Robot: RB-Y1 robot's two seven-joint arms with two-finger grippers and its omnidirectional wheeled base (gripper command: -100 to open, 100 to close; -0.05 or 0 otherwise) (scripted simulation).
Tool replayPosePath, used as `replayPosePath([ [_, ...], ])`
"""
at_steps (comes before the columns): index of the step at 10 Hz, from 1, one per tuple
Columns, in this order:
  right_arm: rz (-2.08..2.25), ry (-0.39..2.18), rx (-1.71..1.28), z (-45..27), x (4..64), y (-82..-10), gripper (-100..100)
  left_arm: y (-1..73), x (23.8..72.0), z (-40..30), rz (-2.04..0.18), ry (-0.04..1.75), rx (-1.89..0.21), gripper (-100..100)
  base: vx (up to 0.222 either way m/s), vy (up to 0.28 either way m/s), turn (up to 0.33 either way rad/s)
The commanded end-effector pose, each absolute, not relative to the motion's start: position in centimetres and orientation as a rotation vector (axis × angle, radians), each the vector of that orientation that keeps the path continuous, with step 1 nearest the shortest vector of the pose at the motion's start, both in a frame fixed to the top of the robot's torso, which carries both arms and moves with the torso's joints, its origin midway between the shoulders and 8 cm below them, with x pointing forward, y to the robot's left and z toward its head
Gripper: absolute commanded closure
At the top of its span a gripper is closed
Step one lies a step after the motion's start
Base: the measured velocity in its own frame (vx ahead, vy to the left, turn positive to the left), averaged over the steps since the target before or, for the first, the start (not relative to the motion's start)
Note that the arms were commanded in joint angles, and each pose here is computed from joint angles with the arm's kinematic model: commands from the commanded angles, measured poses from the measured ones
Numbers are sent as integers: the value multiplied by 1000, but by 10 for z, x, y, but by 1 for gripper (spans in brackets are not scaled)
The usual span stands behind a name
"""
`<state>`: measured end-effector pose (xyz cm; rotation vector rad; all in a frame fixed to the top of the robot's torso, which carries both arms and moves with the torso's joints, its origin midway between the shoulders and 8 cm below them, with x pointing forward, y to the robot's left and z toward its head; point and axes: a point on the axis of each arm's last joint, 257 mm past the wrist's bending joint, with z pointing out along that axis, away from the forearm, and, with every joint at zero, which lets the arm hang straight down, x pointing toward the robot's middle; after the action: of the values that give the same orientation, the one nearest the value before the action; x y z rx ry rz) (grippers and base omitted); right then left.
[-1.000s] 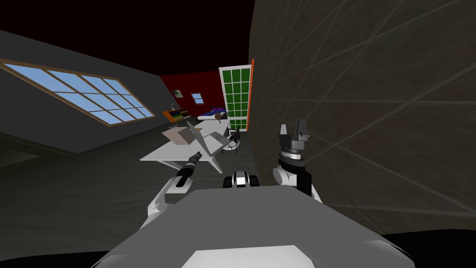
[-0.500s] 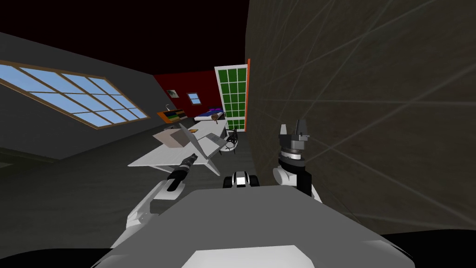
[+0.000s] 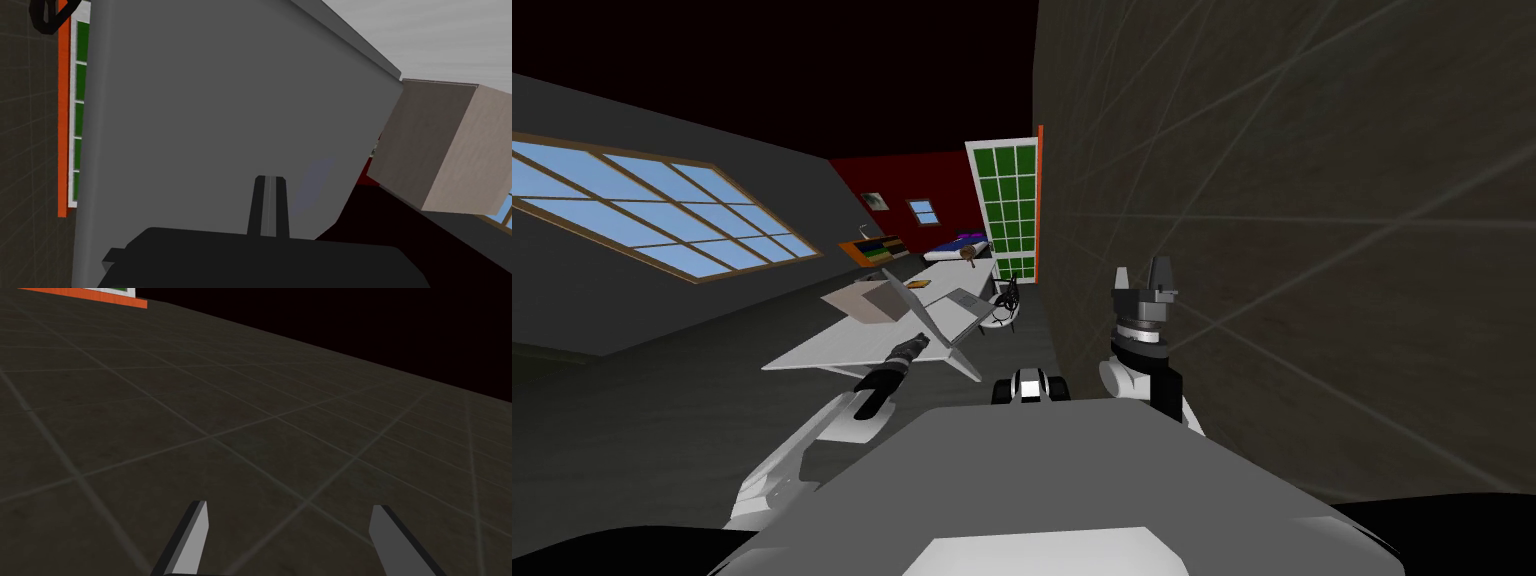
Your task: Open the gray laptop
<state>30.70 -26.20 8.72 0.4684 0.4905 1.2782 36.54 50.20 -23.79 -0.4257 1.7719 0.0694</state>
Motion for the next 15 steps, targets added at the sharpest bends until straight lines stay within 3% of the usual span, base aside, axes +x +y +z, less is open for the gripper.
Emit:
replayPosePath([
  [1, 1278, 491, 468, 87, 307, -262, 0, 514, 369, -208, 59, 1739, -458, -100, -17, 22, -3],
  [15, 1278, 491, 468, 87, 307, -262, 0, 504, 394, -73, -91, 1643, -562, -100, -17, 20, -12],
])
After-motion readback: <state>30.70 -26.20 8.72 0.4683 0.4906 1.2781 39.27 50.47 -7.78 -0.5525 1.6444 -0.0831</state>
